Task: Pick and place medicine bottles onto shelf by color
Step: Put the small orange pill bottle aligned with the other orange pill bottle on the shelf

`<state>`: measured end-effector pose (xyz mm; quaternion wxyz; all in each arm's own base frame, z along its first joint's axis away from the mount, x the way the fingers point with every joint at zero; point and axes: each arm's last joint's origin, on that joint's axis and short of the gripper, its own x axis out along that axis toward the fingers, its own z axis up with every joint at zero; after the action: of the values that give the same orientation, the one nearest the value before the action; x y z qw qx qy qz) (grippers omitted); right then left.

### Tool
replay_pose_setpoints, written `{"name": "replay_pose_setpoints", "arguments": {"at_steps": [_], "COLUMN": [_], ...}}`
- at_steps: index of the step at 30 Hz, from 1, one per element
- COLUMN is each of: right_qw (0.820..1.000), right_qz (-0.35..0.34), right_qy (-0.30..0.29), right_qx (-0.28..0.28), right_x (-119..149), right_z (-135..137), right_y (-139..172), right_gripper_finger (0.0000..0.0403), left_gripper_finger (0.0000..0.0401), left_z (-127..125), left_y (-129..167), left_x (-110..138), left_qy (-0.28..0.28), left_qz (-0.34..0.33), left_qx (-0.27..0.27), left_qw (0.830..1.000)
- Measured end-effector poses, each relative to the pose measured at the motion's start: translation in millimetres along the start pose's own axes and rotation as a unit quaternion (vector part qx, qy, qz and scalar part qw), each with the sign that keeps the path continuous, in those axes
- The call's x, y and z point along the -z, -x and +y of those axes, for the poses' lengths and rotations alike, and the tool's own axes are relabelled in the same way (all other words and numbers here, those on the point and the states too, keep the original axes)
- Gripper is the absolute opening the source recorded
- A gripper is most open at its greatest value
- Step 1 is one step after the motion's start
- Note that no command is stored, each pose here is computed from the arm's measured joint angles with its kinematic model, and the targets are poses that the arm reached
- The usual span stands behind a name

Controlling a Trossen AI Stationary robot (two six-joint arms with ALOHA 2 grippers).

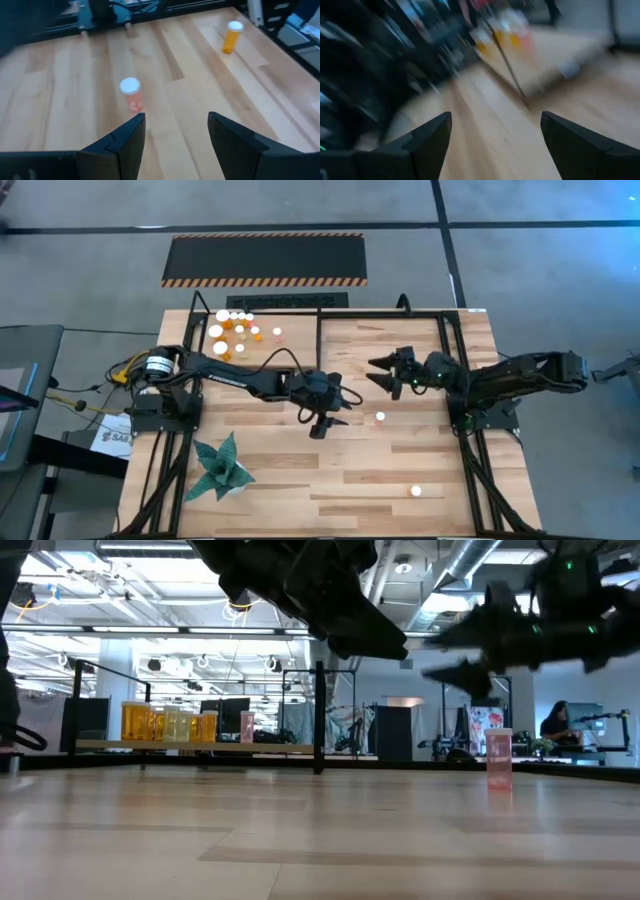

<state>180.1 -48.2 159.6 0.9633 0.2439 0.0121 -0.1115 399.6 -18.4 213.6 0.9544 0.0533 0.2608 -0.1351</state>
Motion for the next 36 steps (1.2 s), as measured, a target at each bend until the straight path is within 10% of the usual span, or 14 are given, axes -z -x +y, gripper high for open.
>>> {"name": "replay_pose_setpoints", "arguments": {"at_steps": [14, 19, 23, 29, 36], "right_qw": [0.995, 0.986, 0.965, 0.907, 0.795], "right_qz": [-0.075, 0.048, 0.2, 0.366, 0.515], "right_qy": [-0.019, -0.085, -0.144, -0.205, -0.293], "right_qx": [-0.067, -0.134, -0.086, 0.023, 0.133], "right_x": [-71.8, -91.3, -102.4, -93.3, -54.3], "right_z": [46.0, 67.1, 78.5, 98.0, 128.8], "right_y": [-38.4, -43.7, -35.5, -14.4, 17.8], "right_gripper_finger": [0.0327, 0.0327, 0.0327, 0.0327, 0.0327], "left_gripper_finger": [0.0204, 0.0204, 0.0204, 0.0204, 0.0204], "left_z": [16.0, 15.3, 14.9, 15.6, 17.6], "left_y": [38.1, 48.0, 49.8, 50.8, 51.8], "left_x": [-18.4, -15.2, -9.0, -4.9, -3.5], "left_qy": [0.015, 0.029, 0.04, 0.059, 0.066], "left_qz": [-0.007, 0.036, 0.071, 0.093, 0.102], "left_qx": [-0.071, -0.106, -0.119, -0.143, -0.183], "left_qw": [0.997, 0.993, 0.99, 0.984, 0.976]}}
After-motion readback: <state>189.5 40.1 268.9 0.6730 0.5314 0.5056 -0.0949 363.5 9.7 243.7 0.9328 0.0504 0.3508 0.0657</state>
